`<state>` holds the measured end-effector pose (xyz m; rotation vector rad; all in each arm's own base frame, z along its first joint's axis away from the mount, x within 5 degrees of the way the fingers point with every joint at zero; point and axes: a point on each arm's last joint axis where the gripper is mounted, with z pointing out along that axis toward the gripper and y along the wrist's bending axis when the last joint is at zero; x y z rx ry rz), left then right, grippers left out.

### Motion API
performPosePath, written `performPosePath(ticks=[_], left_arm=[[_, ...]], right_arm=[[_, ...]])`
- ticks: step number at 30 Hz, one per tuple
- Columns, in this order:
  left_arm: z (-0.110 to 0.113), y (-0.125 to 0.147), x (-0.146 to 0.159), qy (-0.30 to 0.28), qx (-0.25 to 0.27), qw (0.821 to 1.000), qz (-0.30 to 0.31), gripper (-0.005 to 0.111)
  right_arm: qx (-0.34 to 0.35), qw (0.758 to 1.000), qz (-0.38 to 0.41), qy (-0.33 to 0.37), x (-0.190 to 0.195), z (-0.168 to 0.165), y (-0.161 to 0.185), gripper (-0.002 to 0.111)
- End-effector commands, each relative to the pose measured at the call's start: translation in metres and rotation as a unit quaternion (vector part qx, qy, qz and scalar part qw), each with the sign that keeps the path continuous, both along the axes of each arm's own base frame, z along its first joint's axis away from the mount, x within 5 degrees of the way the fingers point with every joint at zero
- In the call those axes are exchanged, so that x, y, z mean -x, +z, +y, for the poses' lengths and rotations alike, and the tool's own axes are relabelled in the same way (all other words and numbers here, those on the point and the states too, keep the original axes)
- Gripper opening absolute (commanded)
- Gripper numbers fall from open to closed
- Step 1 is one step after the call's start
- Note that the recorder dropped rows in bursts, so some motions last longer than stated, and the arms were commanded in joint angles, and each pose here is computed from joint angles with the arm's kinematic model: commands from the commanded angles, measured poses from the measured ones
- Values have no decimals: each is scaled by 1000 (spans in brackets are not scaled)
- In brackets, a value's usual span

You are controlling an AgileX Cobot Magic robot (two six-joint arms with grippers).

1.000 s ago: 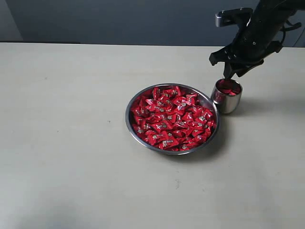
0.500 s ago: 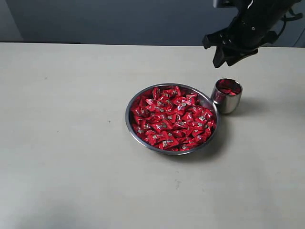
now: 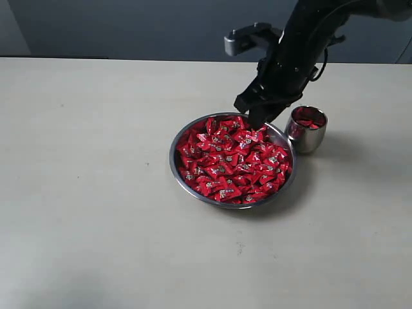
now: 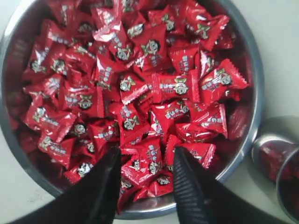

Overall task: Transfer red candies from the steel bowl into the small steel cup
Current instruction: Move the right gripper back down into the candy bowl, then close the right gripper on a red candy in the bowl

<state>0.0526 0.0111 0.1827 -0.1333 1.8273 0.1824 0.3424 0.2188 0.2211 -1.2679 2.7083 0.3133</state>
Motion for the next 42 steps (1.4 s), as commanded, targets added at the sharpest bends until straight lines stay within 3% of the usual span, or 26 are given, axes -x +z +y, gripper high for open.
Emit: performPosePath(ticks=[1, 21, 42], left_arm=[[0, 0, 0, -3, -1, 1000, -5, 0], [0, 0, 0, -3, -1, 1000, -5, 0], [0, 0, 0, -3, -1, 1000, -5, 0]], right_arm=[[27, 999, 13, 23, 0, 2, -14, 36], [71, 996, 26, 40, 12, 0, -66, 36], [53, 998, 29, 27, 9, 5, -78, 36]])
